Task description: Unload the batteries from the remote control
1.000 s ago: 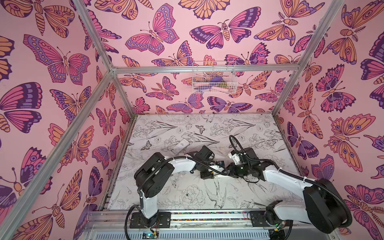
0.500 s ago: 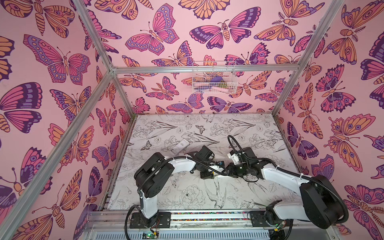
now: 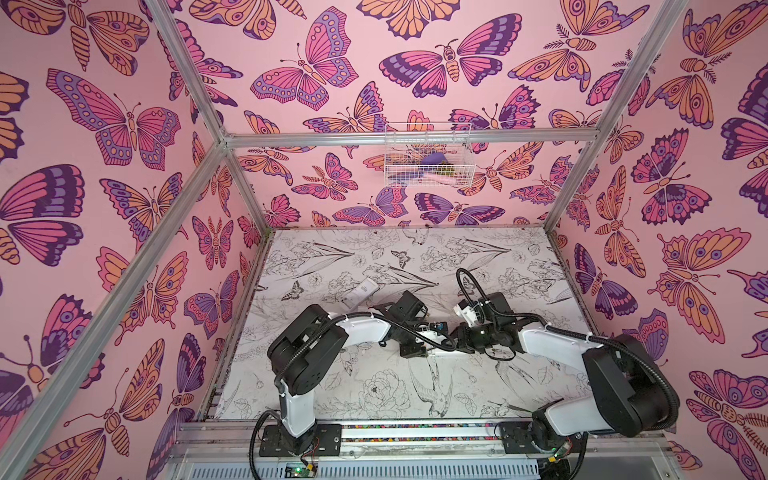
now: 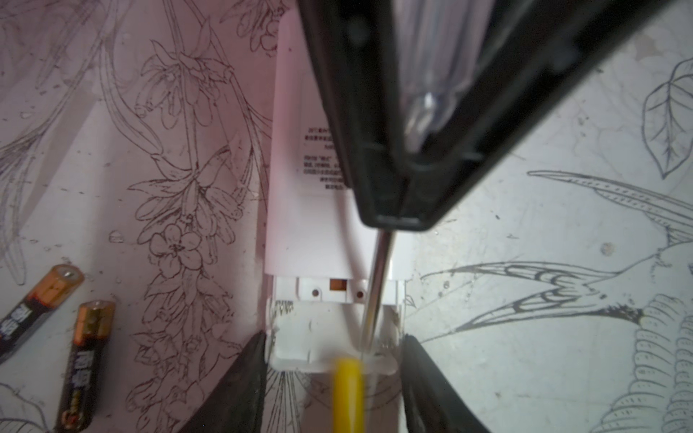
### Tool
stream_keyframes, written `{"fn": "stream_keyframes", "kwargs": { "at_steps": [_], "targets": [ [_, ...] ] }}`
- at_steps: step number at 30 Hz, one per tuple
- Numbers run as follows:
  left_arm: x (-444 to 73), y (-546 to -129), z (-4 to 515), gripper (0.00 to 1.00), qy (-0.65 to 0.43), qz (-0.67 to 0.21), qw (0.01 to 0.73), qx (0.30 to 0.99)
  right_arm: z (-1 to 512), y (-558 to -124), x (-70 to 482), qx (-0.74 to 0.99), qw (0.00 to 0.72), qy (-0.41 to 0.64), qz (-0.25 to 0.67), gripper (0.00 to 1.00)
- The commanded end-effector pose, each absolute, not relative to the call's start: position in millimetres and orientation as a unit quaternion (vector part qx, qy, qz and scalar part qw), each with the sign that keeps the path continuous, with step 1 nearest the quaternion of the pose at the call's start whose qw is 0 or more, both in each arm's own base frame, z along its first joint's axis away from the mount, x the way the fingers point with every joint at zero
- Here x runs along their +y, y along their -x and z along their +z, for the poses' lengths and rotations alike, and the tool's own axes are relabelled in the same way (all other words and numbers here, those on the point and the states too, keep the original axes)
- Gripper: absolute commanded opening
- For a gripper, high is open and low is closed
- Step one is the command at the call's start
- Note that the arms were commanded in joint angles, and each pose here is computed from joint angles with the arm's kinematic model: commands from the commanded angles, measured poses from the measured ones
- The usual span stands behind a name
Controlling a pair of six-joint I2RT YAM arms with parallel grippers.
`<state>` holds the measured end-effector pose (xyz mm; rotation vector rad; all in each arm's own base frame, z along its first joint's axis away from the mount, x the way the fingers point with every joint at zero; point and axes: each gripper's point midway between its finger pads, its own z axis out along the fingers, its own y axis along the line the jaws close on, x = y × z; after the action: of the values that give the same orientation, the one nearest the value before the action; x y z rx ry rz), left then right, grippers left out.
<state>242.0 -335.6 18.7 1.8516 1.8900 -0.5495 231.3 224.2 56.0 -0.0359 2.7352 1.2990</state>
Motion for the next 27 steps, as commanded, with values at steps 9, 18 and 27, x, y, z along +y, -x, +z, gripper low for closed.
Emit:
{"fn": "stream_keyframes", "kwargs": {
  "at_steps": [9, 18, 27],
  "targets": [
    [-315.8, -229.5, 1.2, 0.53, -0.669, -0.197, 0.19, 0.691, 57.4, -235.2, 220.6, 0.899, 0.066, 0.021, 0.433, 0.0],
    [-323.2, -240.5, 44.9, 0.7, -0.664, -0.193, 0.18, 0.699, 86.3, -240.7, 209.7, 0.899, 0.097, 0.022, 0.427, 0.0],
    [-319.7, -266.0, 83.6, 0.78, -0.648, -0.18, 0.194, 0.714, 111.1, -272.2, 171.1, 0.898, 0.16, -0.033, 0.409, 0.0]
  ]
}}
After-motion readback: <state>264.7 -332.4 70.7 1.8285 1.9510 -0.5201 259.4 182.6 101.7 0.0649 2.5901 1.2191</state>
